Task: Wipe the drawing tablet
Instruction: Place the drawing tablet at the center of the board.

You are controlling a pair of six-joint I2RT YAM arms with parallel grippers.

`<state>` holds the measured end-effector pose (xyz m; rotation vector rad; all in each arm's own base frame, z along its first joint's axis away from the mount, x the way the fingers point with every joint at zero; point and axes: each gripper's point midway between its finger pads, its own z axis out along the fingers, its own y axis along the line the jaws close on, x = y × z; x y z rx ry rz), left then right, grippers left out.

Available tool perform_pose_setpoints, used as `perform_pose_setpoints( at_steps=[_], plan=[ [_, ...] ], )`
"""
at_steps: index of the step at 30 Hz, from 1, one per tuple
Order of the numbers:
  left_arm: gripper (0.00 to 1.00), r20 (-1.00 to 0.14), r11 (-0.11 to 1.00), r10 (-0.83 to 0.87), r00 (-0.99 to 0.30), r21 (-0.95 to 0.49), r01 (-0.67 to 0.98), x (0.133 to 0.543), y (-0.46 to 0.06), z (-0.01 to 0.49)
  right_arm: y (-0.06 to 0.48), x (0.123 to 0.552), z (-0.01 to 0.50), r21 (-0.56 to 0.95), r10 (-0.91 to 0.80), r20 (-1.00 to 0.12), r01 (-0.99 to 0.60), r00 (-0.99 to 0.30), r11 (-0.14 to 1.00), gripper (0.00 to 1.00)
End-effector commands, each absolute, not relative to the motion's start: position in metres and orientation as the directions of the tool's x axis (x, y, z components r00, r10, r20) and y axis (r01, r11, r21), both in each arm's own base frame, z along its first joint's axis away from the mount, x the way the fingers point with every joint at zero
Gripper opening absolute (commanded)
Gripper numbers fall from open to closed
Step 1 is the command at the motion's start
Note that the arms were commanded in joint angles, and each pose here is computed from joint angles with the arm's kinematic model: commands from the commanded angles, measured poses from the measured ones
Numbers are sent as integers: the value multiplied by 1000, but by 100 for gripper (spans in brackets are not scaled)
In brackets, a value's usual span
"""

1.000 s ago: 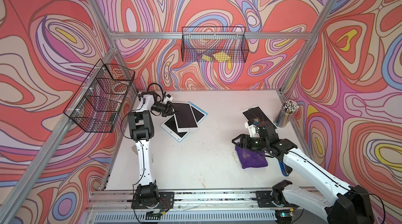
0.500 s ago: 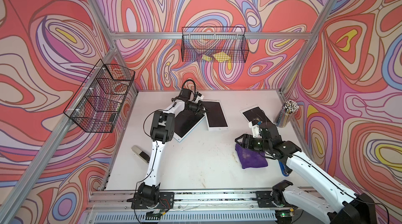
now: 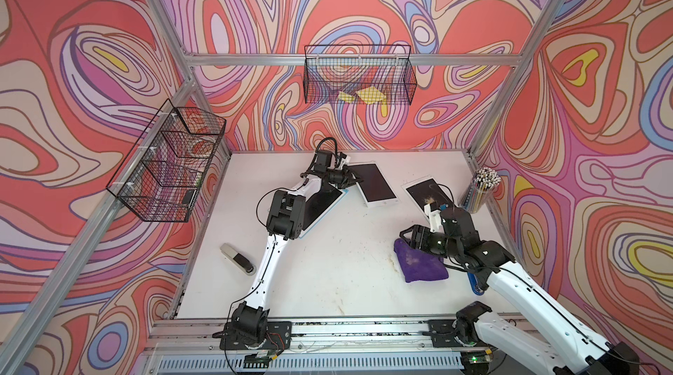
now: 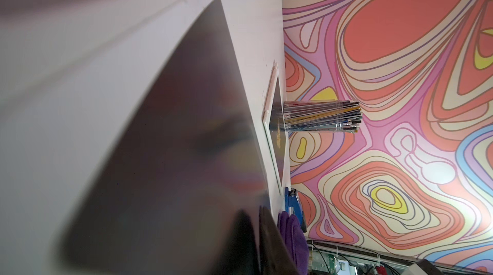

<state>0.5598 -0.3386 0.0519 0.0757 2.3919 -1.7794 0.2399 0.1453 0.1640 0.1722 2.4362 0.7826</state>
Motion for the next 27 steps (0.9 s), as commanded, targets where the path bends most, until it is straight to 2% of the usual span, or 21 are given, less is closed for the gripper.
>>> perform_pose_setpoints(
  at_steps=[1,2,3,10,15,20,24,27],
  plan=[
    [46,-195,377,-52,-979,-912,162,559,-330,53,141,241,163,563,297,-484,-33,-824,826,67],
    [89,-201,400,-47,-979,-901,166,558,-328,52,142,241,163,564,295,-482,-34,-825,825,67],
    [99,-195,420,-44,-980,-893,159,556,-325,51,143,241,162,565,294,-481,-35,-826,824,67],
    [99,-185,542,-37,-982,-830,136,546,-307,52,143,242,162,560,288,-491,-45,-822,827,67],
    [99,-193,696,-7,-981,-706,134,529,-281,63,136,244,157,501,263,-473,-12,-841,865,67],
    [99,-193,748,37,-981,-645,155,514,-268,79,132,245,151,473,256,-461,9,-850,881,69],
    [99,-250,756,64,-966,-620,211,504,-270,111,135,245,154,494,261,-470,-6,-843,869,69],
    [99,-361,741,99,-927,-595,311,490,-284,146,136,246,155,494,257,-479,-16,-839,869,69]
  ],
)
